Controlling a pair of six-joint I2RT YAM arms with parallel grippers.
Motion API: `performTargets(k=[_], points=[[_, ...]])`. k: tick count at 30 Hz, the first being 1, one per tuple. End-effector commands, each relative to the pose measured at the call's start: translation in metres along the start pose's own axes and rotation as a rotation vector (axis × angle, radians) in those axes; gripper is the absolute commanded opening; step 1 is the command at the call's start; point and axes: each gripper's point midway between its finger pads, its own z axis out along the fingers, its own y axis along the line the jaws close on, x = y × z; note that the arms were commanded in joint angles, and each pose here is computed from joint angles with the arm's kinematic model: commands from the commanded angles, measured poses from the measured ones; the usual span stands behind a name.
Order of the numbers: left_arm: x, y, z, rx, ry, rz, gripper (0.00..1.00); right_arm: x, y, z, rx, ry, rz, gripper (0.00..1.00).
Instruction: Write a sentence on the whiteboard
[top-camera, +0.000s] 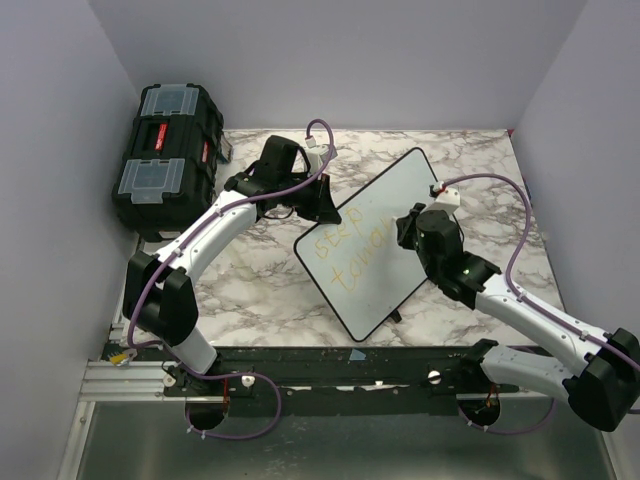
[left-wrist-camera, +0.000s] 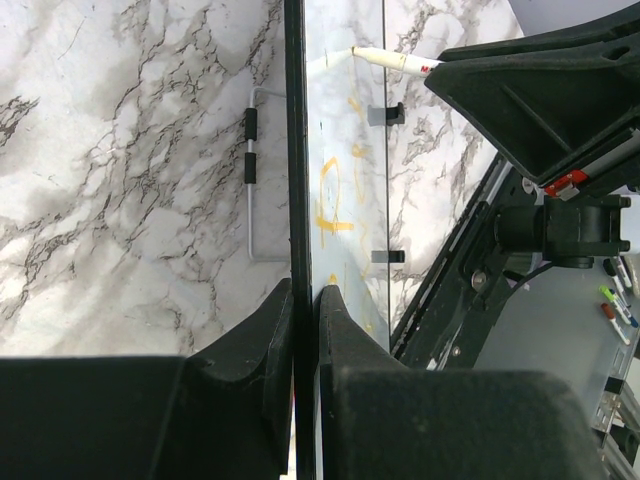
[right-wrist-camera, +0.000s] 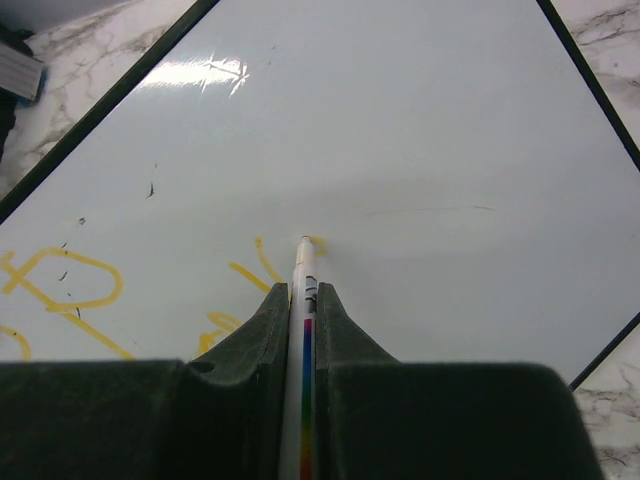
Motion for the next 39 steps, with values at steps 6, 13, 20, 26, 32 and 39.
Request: performTargets(k=[6, 13, 20, 26, 32, 39], points=[[-0.008, -0.006, -0.001, 0.008, -0.035, 0.142, 0.00, 0.018, 0.011, 0.000, -0.081, 0.064, 0.002, 0.01], [-0.007, -0.005, 0.000, 0.005, -0.033, 0.141, 0.00, 0.036, 0.005, -0.007, -0.082, 0.123, 0.007, 0.01], [-0.008, -0.006, -0.002, 0.004, -0.038, 0.144, 0.00, 0.046, -0.010, -0.014, -0.042, 0.145, 0.005, 0.01], [-0.007, -0.006, -0.003, 0.000, -0.037, 0.145, 0.00, 0.050, -0.023, -0.016, 0.009, 0.148, -0.004, 0.01], [-0.008, -0.006, -0.003, 0.000, -0.037, 0.145, 0.00, 0.047, -0.027, -0.011, 0.048, 0.133, -0.023, 0.01], [-0.007, -0.005, -0.003, -0.002, -0.032, 0.148, 0.00, 0.026, -0.016, 0.001, 0.045, 0.080, -0.057, 0.01]])
